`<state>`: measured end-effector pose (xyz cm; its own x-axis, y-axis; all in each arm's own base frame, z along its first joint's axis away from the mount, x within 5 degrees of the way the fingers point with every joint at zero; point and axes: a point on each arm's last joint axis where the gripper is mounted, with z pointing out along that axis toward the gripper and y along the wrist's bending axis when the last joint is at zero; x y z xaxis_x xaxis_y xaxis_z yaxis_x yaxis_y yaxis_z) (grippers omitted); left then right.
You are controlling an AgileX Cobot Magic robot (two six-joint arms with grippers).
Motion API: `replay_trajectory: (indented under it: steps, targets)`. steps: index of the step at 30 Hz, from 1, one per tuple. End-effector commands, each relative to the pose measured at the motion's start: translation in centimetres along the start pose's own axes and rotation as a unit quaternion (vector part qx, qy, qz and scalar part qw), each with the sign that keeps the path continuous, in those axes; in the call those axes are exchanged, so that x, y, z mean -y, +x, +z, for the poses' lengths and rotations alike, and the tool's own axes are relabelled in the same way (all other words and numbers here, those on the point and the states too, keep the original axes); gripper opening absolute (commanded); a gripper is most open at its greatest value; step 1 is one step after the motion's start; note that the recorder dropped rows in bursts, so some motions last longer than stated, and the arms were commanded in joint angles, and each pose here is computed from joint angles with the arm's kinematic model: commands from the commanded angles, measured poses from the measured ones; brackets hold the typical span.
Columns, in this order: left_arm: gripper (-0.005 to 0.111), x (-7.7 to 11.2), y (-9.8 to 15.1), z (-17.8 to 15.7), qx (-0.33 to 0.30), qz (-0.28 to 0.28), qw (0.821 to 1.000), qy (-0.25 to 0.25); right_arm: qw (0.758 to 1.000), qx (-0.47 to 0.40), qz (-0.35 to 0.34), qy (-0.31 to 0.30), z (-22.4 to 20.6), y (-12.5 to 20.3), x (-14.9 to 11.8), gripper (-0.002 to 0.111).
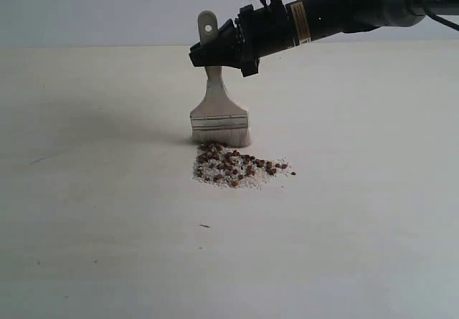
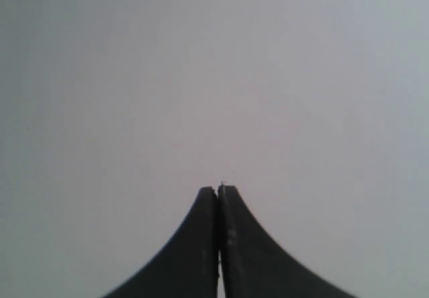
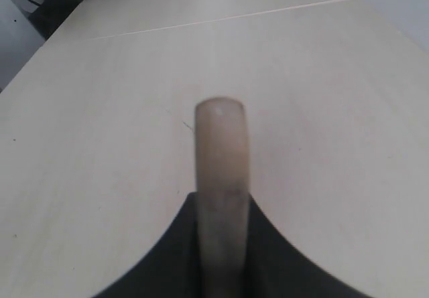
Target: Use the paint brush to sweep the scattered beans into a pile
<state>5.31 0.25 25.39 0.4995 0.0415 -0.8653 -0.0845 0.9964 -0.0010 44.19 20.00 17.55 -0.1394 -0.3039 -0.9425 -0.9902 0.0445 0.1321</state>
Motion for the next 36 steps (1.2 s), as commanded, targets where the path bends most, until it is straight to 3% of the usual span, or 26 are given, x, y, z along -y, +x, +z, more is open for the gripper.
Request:
replay_trajectory:
  steps: [1, 7, 15, 21, 27, 30, 36]
  targets:
    - [0.000, 0.0, 0.0, 0.0, 0.001, -0.004, 1.000, 0.001, 1.000, 0.004, -0.007, -0.005, 0.0, -0.7, -0.2, 0.000]
    - [0.000, 0.0, 0.0, 0.0, 0.001, -0.004, 1.000, 0.001, 1.000, 0.003, -0.004, 0.010, -0.5, -0.8, 0.1, 0.000]
    - [0.000, 0.0, 0.0, 0.0, 0.001, -0.004, 1.000, 0.001, 0.998, 0.013, -0.026, 0.052, -2.4, -5.1, -0.8, 0.000]
    - [0.000, 0.0, 0.0, 0.0, 0.001, -0.004, 1.000, 0.001, 0.982, 0.029, 0.107, 0.154, -4.0, -6.8, 0.1, 0.000]
    - [0.000, 0.0, 0.0, 0.0, 0.001, -0.004, 1.000, 0.001, 0.964, 0.043, 0.192, 0.181, -5.7, -6.7, -0.2, 0.000]
    - [0.000, 0.0, 0.0, 0.0, 0.001, -0.004, 1.000, 0.001, 0.927, 0.044, 0.250, 0.278, -7.8, -5.5, -0.8, 0.000]
    - [0.000, 0.0, 0.0, 0.0, 0.001, -0.004, 1.000, 0.001, 0.837, 0.020, 0.262, 0.480, -11.9, -3.4, -4.7, 0.000]
